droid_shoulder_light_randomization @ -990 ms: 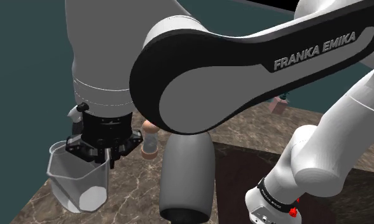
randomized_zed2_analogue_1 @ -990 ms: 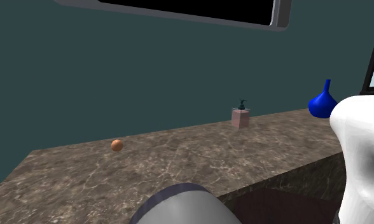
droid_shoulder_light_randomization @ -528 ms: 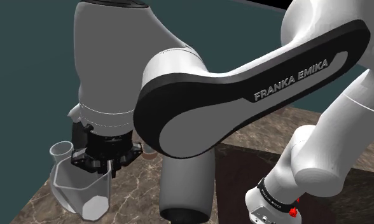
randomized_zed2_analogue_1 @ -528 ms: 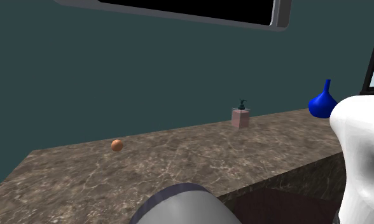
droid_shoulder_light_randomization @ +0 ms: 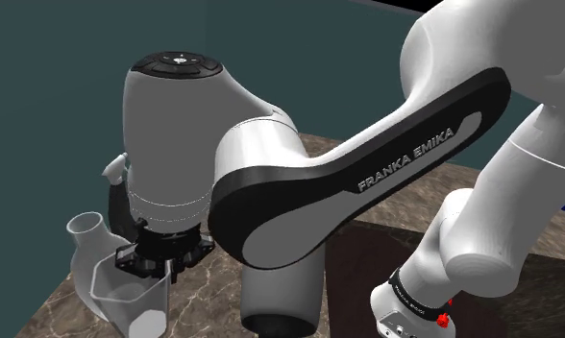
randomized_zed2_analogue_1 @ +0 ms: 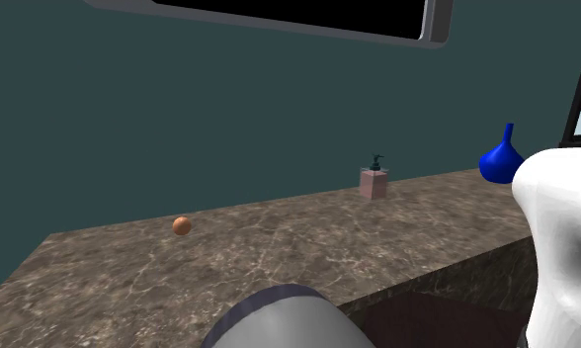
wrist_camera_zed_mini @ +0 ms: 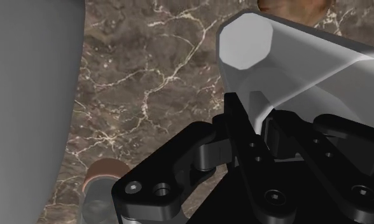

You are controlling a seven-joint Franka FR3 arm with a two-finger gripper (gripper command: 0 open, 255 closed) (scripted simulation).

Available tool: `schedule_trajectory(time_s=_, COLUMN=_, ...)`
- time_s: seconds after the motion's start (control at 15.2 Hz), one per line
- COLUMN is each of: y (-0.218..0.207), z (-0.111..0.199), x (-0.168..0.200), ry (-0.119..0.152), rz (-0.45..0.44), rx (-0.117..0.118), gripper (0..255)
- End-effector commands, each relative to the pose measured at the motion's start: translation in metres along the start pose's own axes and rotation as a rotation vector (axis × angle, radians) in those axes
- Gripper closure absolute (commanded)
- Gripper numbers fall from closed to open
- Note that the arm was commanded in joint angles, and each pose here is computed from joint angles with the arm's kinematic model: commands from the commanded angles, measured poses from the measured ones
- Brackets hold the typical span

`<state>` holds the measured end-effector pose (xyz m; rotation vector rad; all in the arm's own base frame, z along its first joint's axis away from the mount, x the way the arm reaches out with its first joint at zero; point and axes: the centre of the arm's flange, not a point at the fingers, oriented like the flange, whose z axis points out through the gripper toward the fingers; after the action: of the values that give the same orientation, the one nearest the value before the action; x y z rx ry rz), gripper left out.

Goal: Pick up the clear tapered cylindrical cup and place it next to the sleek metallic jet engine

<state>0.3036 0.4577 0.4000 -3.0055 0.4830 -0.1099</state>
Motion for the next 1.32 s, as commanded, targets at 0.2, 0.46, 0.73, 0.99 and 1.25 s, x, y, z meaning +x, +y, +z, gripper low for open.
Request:
schedule_trajectory(time_s=0.2, y=0.003, z=0.027, x=0.000, ry=0.000, rz=0.000, rx=0.001, gripper=255)
schedule_trajectory(time_s=0.46, y=0.004, z=0.042, x=-0.001, ry=0.000, rz=0.000, rx=0.001, gripper=255)
schedule_trajectory(time_s=0.73, y=0.004, z=0.042, x=-0.001, ry=0.000, rz=0.000, rx=0.001, gripper=255)
schedule_trajectory(time_s=0.99, y=0.004, z=0.042, x=-0.001, ry=0.000, rz=0.000, rx=0.001, gripper=0)
schedule_trajectory(time_s=1.25, y=0.004, z=0.042, x=-0.001, ry=0.000, rz=0.000, rx=0.001, gripper=0)
